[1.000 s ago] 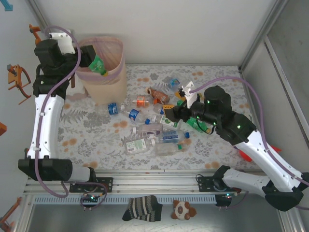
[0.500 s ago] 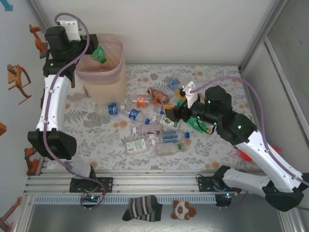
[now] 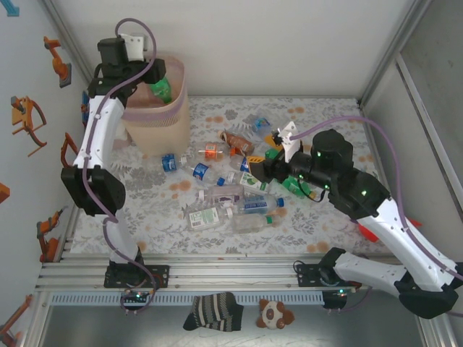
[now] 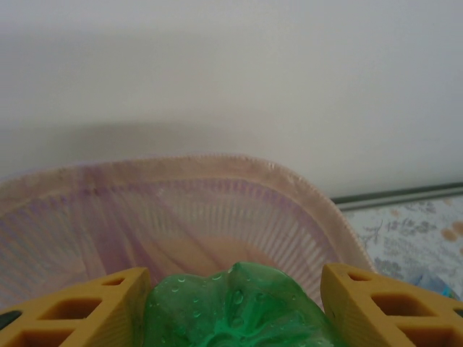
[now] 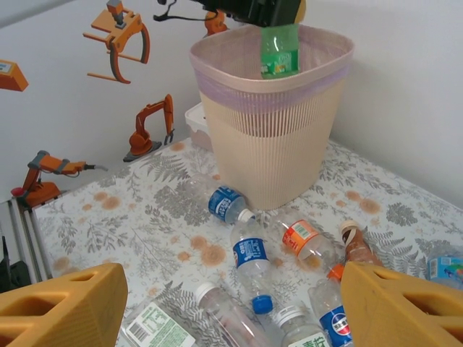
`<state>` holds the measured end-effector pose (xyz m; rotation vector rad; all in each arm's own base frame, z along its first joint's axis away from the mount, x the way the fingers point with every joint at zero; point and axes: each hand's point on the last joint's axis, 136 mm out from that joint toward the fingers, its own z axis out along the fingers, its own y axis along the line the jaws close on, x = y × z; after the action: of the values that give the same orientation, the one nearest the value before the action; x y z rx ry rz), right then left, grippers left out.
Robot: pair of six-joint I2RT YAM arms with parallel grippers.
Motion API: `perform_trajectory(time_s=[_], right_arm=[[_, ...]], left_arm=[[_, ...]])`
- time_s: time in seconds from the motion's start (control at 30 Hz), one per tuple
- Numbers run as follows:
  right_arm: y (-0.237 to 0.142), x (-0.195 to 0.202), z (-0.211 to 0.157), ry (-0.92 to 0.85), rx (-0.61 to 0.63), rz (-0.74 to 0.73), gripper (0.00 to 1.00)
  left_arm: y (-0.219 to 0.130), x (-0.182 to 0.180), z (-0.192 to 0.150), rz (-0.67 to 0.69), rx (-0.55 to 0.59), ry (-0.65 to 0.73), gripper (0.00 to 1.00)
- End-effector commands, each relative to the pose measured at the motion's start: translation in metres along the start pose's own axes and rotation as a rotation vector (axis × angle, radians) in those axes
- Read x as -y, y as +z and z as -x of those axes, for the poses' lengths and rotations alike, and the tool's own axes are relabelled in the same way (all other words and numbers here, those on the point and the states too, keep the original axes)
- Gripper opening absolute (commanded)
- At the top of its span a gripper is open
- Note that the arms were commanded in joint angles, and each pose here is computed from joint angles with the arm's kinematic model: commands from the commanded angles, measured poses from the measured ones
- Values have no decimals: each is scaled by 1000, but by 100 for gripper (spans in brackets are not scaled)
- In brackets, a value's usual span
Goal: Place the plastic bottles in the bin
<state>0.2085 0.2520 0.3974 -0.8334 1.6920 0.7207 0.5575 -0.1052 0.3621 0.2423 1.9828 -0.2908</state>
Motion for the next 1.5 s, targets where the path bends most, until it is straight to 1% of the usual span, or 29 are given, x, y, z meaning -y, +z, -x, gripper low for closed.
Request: perform_trajectory(time_s=[0.0, 0.27, 0.47, 0.67, 0.93, 1.03, 1.2, 1.37, 1.43, 1.47], right_arm=[[-9, -3, 12, 1, 41, -1, 76], [-8, -2, 9, 4, 34, -5, 77], [-7, -1, 8, 7, 32, -7, 77], [-5, -2, 8, 11, 32, -1, 77], [-4, -2, 8, 17, 31, 1, 76], [-6, -2, 8, 17, 32, -2, 76], [-8, -1, 7, 19, 31, -8, 76], [-10, -2, 9, 18, 37, -8, 76], [-10, -2, 9, 18, 39, -7, 76], [-10, -2, 9, 18, 40, -7, 76]], left_arm=[[9, 2, -18, -8, -81, 37, 34], [43, 6, -73, -41, -286, 49, 33], [52, 6, -110, -50, -430, 31, 32], [56, 7, -142, -73, -536, 25, 32], [74, -1, -192, -55, -675, -4, 34], [82, -3, -206, -52, -704, -13, 39], [90, -6, -212, -47, -709, -26, 48], [91, -9, -191, -35, -651, -40, 60], [90, -12, -178, -21, -612, -43, 67], [89, -14, -172, -15, -594, -44, 69]])
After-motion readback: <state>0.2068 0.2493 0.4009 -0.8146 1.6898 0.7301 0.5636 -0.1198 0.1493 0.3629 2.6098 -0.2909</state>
